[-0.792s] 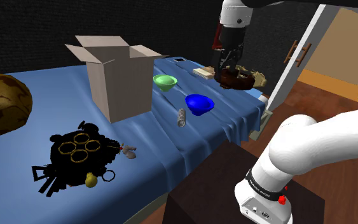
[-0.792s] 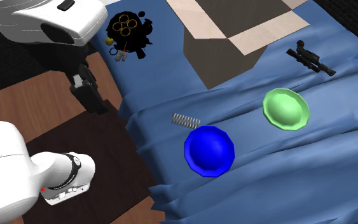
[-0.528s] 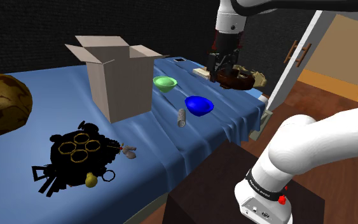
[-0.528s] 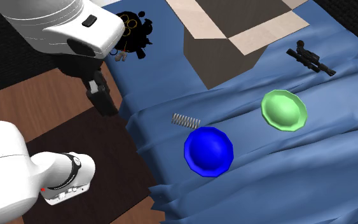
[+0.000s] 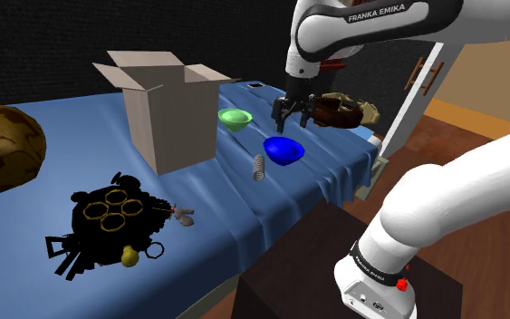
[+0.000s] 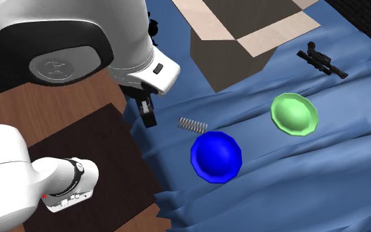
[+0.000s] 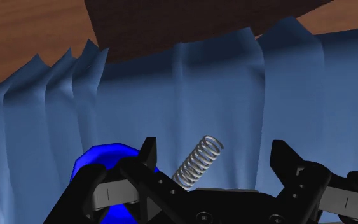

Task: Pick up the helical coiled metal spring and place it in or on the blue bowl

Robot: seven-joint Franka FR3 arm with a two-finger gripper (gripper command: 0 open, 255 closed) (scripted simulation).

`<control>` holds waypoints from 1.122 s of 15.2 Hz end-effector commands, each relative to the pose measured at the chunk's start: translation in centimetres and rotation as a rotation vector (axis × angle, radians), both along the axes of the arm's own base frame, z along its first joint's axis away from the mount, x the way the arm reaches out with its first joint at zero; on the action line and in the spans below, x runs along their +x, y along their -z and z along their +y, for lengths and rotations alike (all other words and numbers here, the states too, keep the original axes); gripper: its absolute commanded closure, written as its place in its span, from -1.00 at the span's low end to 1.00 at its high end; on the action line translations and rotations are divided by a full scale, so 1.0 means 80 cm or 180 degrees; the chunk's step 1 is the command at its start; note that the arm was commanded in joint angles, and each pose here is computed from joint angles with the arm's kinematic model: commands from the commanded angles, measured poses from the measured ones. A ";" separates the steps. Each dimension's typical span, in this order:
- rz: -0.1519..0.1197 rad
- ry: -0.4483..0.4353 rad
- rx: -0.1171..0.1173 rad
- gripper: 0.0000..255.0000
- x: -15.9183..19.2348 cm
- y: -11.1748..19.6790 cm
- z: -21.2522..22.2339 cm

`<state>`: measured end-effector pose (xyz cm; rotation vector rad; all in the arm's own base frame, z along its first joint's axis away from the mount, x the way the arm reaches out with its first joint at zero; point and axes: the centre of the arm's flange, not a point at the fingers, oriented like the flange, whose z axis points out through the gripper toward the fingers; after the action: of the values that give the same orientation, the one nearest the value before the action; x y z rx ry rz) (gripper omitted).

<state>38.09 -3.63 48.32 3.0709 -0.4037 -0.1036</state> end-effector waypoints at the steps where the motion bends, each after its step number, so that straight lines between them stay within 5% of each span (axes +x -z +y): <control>1: -0.0022 0.0133 0.0055 -1.00 0.013 0.029 -0.011; 17: -0.0133 0.1155 0.0499 -1.00 0.140 0.247 -0.100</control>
<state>48.71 -11.02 29.81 3.1167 -0.9601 -0.0877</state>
